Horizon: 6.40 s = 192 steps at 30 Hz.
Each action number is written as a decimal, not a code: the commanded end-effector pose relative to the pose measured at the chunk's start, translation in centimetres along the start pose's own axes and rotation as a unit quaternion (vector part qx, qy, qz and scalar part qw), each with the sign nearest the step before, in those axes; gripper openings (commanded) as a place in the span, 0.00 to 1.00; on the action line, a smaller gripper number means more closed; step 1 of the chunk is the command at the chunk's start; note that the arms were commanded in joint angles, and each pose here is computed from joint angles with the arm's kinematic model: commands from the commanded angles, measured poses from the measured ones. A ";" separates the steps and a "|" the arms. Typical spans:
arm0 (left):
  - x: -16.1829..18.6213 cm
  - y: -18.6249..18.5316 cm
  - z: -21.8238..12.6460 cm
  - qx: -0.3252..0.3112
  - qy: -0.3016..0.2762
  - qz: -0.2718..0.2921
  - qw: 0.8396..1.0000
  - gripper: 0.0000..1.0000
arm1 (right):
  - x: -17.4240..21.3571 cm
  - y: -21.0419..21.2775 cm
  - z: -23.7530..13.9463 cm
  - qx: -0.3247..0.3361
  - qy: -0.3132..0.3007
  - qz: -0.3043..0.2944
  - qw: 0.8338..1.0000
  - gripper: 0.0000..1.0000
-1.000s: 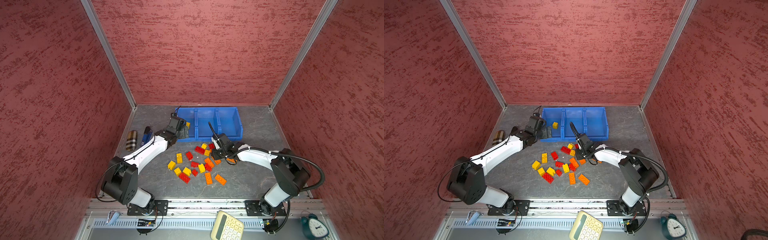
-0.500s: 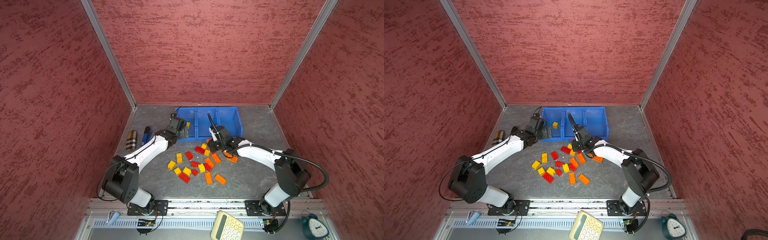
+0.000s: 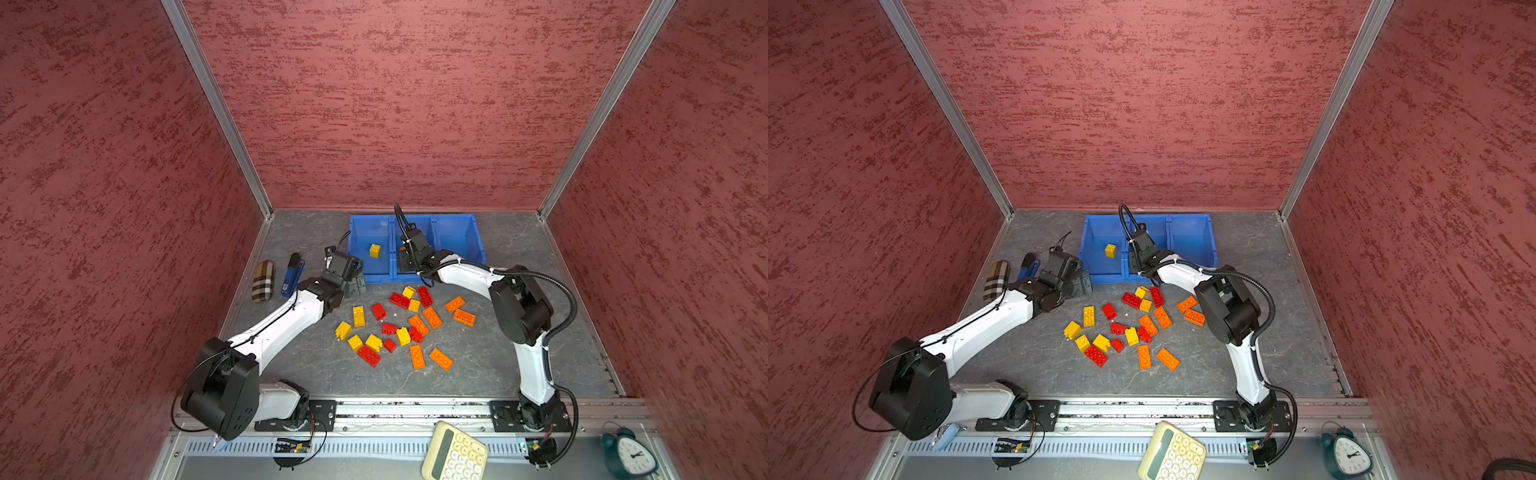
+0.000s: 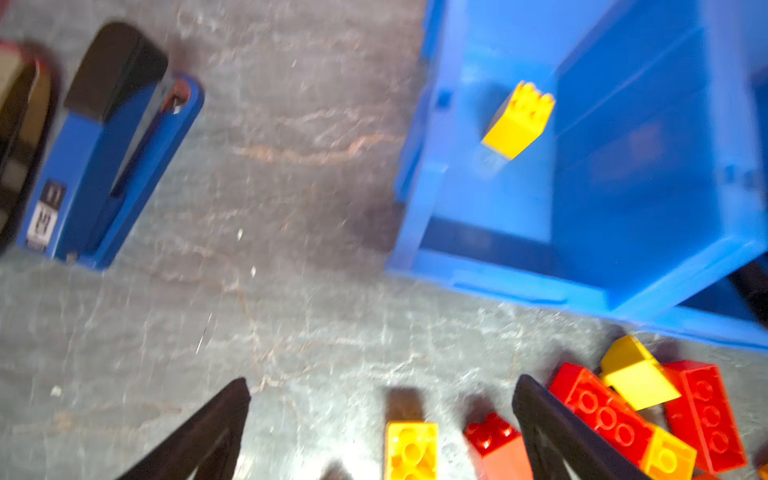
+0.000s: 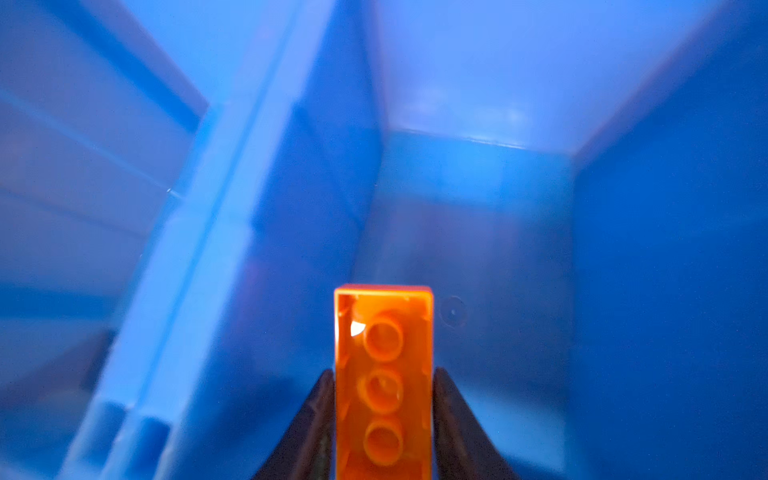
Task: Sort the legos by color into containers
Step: 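Carry the orange brick to the middle compartment while the left gripper grasps another yellow brick, then drop the second yellow brick into the same compartment with the left gripper, then grasp a red brick from the pile with the right gripper, then drop the red brick into the compartment farthest from the left gripper, then lower the right gripper onto another red brick in the pile and grasp it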
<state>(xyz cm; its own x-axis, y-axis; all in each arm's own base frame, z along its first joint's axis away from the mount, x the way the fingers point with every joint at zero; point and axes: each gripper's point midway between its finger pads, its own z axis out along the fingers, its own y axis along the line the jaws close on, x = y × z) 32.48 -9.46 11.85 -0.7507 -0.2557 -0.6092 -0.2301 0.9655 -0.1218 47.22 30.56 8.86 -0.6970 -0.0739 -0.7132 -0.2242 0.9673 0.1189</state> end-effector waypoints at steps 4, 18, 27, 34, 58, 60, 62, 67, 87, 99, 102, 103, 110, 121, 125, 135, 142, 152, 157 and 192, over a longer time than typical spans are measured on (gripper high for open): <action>4.0 1.0 0.4 0.008 0.064 -0.025 0.998 0.99 | -2.2 -0.1 -1.9 -0.002 -0.036 0.006 0.999 0.59; 9.7 -2.3 2.9 0.046 0.185 0.079 0.978 0.74 | -4.1 0.3 -10.8 -0.100 -0.156 0.040 0.982 0.99; 11.1 -3.3 4.3 0.028 0.208 0.121 0.970 0.59 | -4.2 -1.1 -15.0 -0.125 -0.246 0.062 0.959 0.99; 11.4 -3.8 5.3 0.021 0.214 0.128 0.968 0.49 | -2.5 -1.6 -14.6 -0.112 -0.210 0.045 0.970 0.99; -4.3 -10.4 0.8 0.110 -0.024 0.109 0.988 0.18 | 1.3 -0.6 -14.3 -0.129 -0.193 -0.015 0.972 0.99; -6.6 -11.2 1.3 0.110 -0.044 0.106 0.987 0.19 | 1.2 -0.8 -14.5 -0.123 -0.202 -0.013 0.971 0.99; -8.4 -11.5 2.3 0.092 -0.063 0.105 0.988 0.19 | 1.2 -0.8 -14.6 -0.121 -0.204 -0.013 0.971 0.99; -10.7 -12.3 5.8 0.082 -0.044 0.082 0.992 0.20 | 1.9 -1.5 -14.7 -0.098 -0.191 -0.016 0.976 0.99; -13.0 -15.1 7.5 0.126 -0.017 0.049 0.991 0.66 | 8.3 2.3 -13.9 -0.200 -0.070 -0.090 0.973 0.99; -13.2 -12.5 0.5 0.166 -0.064 0.023 0.984 0.99 | 11.6 6.4 -10.8 -0.231 0.040 -0.249 0.940 0.84; -12.6 -11.1 -0.8 0.162 -0.074 0.015 0.984 0.99 | 11.3 6.6 -9.5 -0.216 0.053 -0.262 0.939 0.78; -12.3 -10.4 -1.1 0.157 -0.076 0.011 0.985 0.99 | 11.3 6.4 -8.9 -0.205 0.058 -0.265 0.940 0.76; -10.3 -5.4 -1.1 0.112 -0.074 -0.031 0.990 1.00 | 12.3 6.6 -6.4 -0.190 0.107 -0.298 0.929 0.67; -7.7 -3.6 -0.1 0.089 -0.058 -0.062 0.992 0.99 | 13.9 6.4 -4.8 -0.164 0.131 -0.291 0.933 0.55; -7.6 -3.6 0.0 0.086 -0.057 -0.058 0.993 0.99 | 13.4 5.8 -5.1 -0.148 0.119 -0.277 0.942 0.46; -6.8 -4.8 -0.2 0.071 -0.061 -0.024 0.995 1.00 | 6.4 5.2 -12.4 -0.189 -0.050 -0.221 0.956 0.26; -5.7 -5.7 -0.2 0.077 -0.055 -0.003 0.996 0.99 | -0.4 -6.6 -15.9 -0.120 -0.174 -0.019 0.977 0.25; -4.2 -5.4 -0.1 0.074 -0.034 0.006 0.997 0.99 | -0.5 -16.9 -9.9 0.016 -0.083 0.072 0.994 0.25; -3.7 -4.9 -0.1 0.069 -0.032 0.003 0.997 0.99 | -1.8 -16.5 -7.6 0.006 -0.069 0.066 0.995 0.32; -3.1 -6.4 2.2 0.080 -0.011 0.005 0.997 0.99 | 13.5 -3.4 -11.1 -0.047 0.138 -0.043 0.988 0.74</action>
<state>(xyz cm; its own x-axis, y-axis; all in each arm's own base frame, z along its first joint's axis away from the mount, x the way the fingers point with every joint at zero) 37.12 -14.33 12.48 -0.7426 -0.2459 -0.6230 -0.1224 0.9643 -0.2348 30.73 23.38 6.01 -0.8462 -0.1729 -0.5040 -0.3026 0.9345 0.1876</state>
